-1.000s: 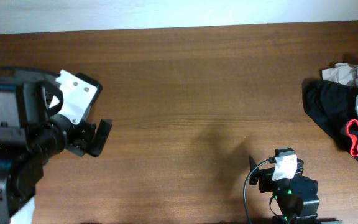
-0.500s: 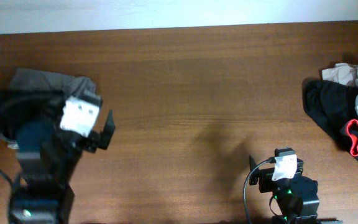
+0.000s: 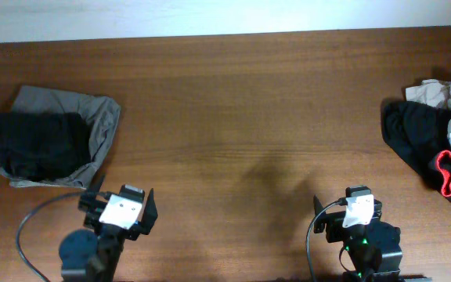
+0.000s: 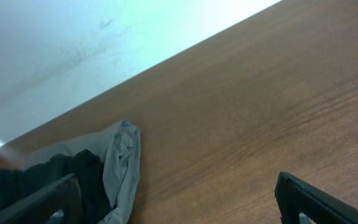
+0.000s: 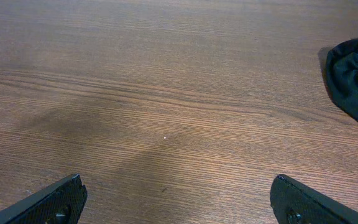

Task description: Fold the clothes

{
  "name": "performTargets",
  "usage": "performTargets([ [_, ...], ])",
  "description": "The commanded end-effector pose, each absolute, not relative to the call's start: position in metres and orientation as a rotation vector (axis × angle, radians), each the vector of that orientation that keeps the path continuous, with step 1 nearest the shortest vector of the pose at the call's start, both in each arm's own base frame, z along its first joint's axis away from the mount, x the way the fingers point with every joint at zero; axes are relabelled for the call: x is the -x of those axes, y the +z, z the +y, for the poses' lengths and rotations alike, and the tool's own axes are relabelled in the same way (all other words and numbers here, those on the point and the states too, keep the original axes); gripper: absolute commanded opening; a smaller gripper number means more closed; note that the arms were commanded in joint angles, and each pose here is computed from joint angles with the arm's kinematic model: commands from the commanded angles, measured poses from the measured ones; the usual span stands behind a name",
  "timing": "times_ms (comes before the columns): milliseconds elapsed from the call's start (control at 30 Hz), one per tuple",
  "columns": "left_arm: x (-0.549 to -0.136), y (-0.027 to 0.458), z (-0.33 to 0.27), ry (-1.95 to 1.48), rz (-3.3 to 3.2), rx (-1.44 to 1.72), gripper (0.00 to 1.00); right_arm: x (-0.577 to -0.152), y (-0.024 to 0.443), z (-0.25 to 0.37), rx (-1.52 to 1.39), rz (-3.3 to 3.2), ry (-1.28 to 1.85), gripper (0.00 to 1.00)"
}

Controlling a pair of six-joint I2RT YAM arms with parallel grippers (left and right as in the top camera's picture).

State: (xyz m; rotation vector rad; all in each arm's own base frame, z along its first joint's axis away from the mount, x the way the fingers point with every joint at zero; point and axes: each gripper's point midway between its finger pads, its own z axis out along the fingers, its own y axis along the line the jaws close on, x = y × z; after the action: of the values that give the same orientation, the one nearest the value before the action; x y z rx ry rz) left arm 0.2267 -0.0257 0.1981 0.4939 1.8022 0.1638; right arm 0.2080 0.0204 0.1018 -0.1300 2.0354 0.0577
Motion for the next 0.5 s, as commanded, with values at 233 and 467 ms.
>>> performTargets([
  [233, -0.220, 0.163, -0.026, 0.174, 1.758, -0.494, 0.99, -0.208, 0.102, 0.020, 0.135, 2.028, 0.058, 0.99],
  [467, -0.229, 0.148, -0.027, 0.153, 1.742, -0.472, 0.99, -0.208, 0.102, 0.020, 0.135, 2.028, 0.058, 0.99],
])
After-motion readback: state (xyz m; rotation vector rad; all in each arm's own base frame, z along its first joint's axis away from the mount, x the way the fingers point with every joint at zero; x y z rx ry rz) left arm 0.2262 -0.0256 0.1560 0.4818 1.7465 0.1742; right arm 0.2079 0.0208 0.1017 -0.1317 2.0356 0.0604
